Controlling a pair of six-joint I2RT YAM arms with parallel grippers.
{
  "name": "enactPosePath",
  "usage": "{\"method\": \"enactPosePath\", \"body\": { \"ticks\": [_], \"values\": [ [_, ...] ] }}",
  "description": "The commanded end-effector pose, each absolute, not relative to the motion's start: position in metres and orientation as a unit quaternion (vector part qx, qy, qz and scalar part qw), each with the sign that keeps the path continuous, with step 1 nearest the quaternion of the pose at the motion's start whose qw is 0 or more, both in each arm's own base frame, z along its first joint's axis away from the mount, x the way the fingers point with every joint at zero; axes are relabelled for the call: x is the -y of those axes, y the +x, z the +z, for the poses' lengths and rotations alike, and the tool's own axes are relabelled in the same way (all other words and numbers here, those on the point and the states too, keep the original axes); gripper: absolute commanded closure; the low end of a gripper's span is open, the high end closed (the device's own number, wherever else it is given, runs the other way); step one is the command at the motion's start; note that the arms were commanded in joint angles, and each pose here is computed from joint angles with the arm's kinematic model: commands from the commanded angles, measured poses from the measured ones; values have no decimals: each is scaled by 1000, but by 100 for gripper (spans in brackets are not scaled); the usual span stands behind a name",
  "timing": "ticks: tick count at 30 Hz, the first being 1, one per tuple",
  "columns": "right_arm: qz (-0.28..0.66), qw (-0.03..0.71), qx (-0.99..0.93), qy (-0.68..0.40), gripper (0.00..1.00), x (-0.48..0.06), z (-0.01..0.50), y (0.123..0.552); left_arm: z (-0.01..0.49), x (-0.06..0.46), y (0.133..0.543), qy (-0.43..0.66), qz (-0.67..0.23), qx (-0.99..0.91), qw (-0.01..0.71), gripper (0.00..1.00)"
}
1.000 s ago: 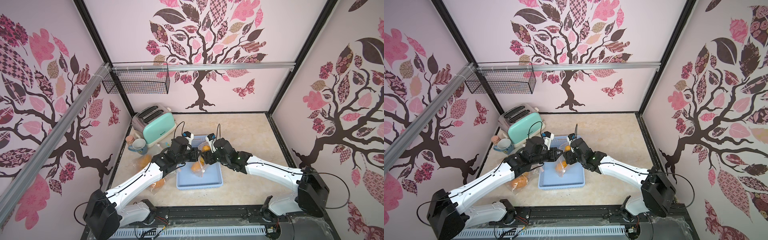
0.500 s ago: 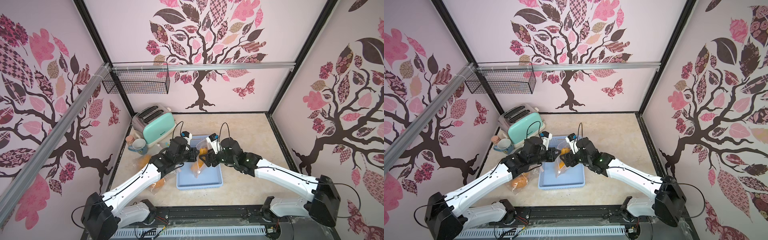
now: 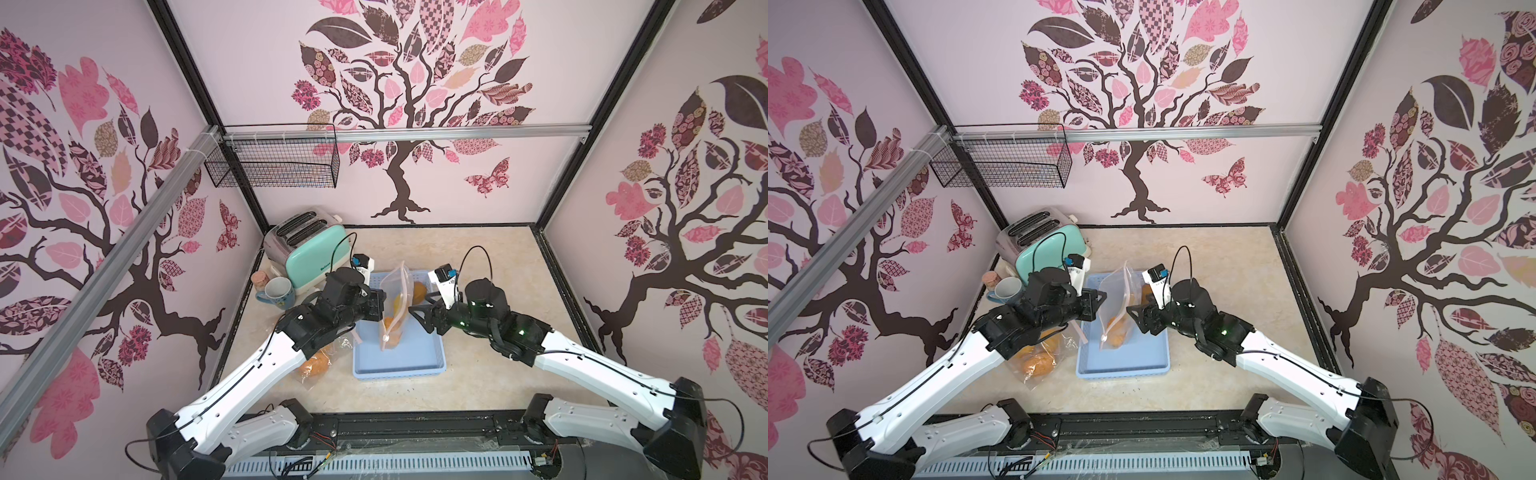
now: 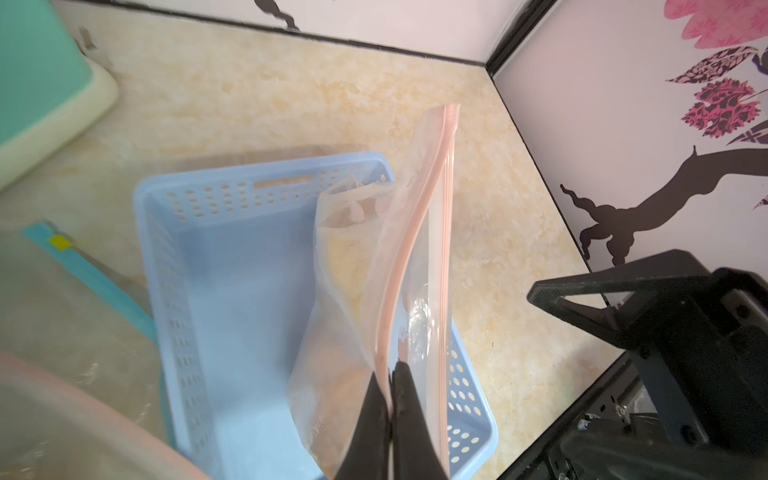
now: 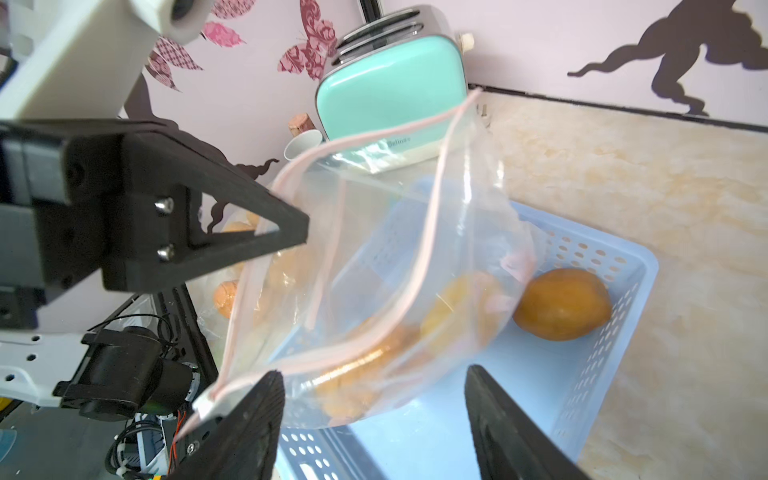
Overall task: Put the potatoes into a zipper bag and zip it
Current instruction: Place the potato into the zipper food storage bag, then pick up the potato from the basket.
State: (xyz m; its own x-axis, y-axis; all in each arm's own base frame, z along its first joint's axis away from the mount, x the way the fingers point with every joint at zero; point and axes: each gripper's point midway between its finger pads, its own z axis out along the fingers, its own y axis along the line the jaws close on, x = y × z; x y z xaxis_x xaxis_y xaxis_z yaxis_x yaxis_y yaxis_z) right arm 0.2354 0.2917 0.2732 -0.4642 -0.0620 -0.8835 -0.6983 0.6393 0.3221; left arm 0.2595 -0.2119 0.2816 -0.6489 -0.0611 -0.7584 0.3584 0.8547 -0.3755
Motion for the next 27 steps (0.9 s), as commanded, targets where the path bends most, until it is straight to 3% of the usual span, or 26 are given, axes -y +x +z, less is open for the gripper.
{"method": "enactPosePath", "body": {
  "ticks": [1, 8, 13, 20, 27],
  "values": [
    [342, 479, -772, -240, 27, -284, 289, 236, 335, 176, 255, 74, -211, -845, 485, 100],
    [278, 449, -827, -195, 27, -277, 260, 263, 392, 120, 226, 40, -184, -802, 567, 100],
    [247, 399, -861, -199, 27, -293, 229, 278, 406, 74, 202, 4, -148, -779, 609, 100],
    [175, 357, -894, -204, 24, -310, 184, 310, 364, 24, 188, -22, -38, -790, 611, 100],
    [91, 330, -918, -202, 21, -310, 144, 346, 331, 15, 184, -30, -17, -798, 601, 100]
  ]
}}
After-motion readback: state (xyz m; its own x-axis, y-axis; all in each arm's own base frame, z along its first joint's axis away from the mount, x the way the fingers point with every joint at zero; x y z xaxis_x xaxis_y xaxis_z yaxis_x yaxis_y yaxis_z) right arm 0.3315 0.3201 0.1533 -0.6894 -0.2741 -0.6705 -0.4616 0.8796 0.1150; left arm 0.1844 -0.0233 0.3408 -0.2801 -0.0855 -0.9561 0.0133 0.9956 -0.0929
